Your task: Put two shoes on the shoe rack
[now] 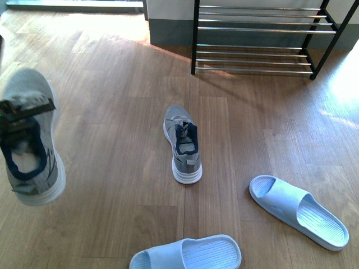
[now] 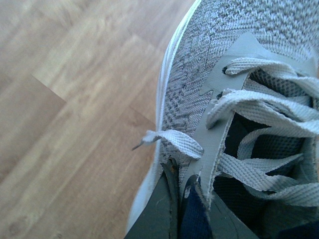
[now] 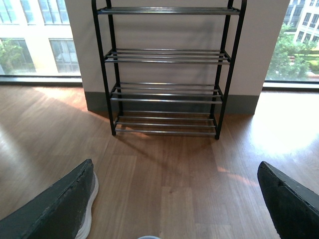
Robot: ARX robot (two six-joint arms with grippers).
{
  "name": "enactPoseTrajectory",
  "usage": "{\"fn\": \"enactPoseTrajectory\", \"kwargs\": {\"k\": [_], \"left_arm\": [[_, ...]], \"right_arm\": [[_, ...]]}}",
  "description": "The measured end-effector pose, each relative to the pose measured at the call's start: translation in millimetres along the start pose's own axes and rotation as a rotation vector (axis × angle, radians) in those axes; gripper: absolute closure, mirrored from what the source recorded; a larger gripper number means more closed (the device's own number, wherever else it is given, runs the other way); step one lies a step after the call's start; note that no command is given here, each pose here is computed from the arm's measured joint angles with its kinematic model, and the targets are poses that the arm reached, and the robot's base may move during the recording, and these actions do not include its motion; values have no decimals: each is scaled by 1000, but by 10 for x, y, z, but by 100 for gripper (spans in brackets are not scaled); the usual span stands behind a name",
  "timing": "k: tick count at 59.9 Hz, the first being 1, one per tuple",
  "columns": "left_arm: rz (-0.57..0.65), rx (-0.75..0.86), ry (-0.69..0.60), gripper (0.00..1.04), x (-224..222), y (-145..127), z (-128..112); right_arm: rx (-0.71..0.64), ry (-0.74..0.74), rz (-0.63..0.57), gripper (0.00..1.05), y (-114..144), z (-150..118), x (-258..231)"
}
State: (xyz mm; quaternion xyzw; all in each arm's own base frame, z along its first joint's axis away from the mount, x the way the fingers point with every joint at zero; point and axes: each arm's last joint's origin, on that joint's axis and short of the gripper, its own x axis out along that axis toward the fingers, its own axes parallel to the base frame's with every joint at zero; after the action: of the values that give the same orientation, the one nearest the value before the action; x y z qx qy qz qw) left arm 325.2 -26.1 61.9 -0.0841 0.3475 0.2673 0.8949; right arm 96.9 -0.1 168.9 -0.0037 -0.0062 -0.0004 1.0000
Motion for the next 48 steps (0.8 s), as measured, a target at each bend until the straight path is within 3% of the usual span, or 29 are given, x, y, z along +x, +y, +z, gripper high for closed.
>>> {"fn": "enactPoseTrajectory", "kwargs": {"k": [5, 16, 20, 48], "left_arm": [[9, 25, -91, 103, -433, 142, 55], [98, 114, -250, 103, -1296, 576, -121], [79, 97, -338, 103, -1521, 664, -88], [69, 117, -343, 103, -1544, 667, -88]], "right_arm": [[0, 0, 0, 9, 0, 0, 0], [0, 0, 0, 9, 0, 0, 0], [0, 0, 0, 9, 0, 0, 0], [0, 0, 0, 9, 0, 0, 0]]}}
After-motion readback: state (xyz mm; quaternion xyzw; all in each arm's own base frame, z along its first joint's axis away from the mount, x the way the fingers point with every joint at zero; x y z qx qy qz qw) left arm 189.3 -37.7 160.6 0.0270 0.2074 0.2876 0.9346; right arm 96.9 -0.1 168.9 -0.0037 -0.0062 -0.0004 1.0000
